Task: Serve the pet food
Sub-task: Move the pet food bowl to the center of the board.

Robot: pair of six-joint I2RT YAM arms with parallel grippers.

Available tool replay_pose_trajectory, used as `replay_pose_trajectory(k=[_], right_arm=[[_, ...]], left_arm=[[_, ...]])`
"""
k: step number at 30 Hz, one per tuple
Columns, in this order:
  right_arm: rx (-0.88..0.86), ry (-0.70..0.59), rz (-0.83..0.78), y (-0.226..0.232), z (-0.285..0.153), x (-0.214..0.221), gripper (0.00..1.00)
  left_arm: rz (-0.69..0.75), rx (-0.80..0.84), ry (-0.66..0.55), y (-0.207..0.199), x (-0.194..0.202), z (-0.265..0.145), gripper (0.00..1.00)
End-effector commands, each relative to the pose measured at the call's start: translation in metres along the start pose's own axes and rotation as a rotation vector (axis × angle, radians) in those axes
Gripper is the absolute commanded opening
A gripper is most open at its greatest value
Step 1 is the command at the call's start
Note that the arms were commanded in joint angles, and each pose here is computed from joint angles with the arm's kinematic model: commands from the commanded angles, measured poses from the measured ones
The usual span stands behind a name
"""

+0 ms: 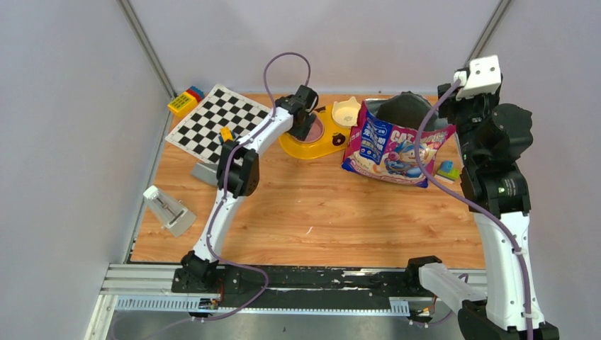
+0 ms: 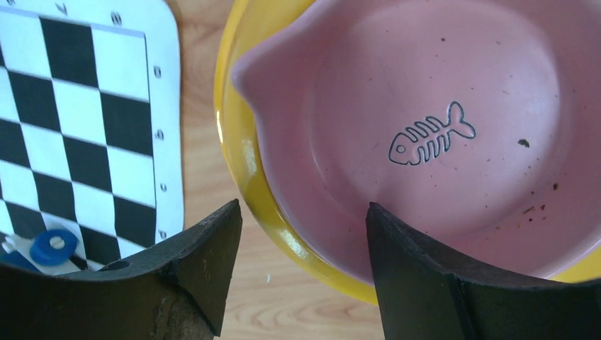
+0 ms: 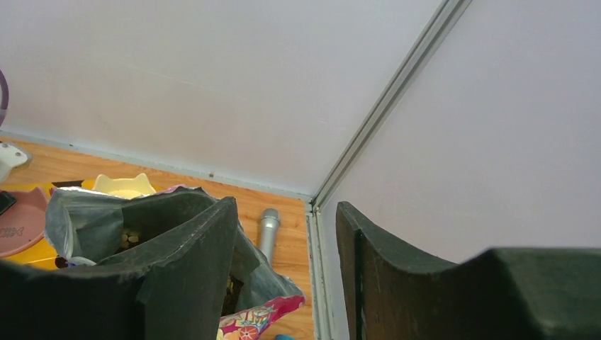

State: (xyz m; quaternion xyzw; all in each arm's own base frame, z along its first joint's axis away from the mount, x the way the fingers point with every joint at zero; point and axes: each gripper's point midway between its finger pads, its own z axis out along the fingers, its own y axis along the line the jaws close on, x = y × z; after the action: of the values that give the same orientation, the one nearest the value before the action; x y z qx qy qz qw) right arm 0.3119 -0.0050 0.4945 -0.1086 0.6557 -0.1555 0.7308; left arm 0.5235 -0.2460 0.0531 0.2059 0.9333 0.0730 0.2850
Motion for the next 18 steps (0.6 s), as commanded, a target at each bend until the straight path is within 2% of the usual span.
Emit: replay_pose_trajectory(k=[1, 12, 18], right_arm=[[-0.027, 0.042, 0.019, 0.008, -0.005, 0.015, 0.55], [-0.082, 0.095, 0.044, 0.023, 0.0, 0.031, 0.56], [-0.113, 0.114, 0.062, 0.031, -0.001, 0.036, 0.56]], left_arm=[[0.049, 0.041, 0.195, 0.007, 0.053, -0.04, 0.72], [0.068, 0.148, 0.259, 0.005, 0.1, -0.093, 0.71], [0.107, 0.161, 0.309, 0.009, 0.134, -0.107, 0.71]])
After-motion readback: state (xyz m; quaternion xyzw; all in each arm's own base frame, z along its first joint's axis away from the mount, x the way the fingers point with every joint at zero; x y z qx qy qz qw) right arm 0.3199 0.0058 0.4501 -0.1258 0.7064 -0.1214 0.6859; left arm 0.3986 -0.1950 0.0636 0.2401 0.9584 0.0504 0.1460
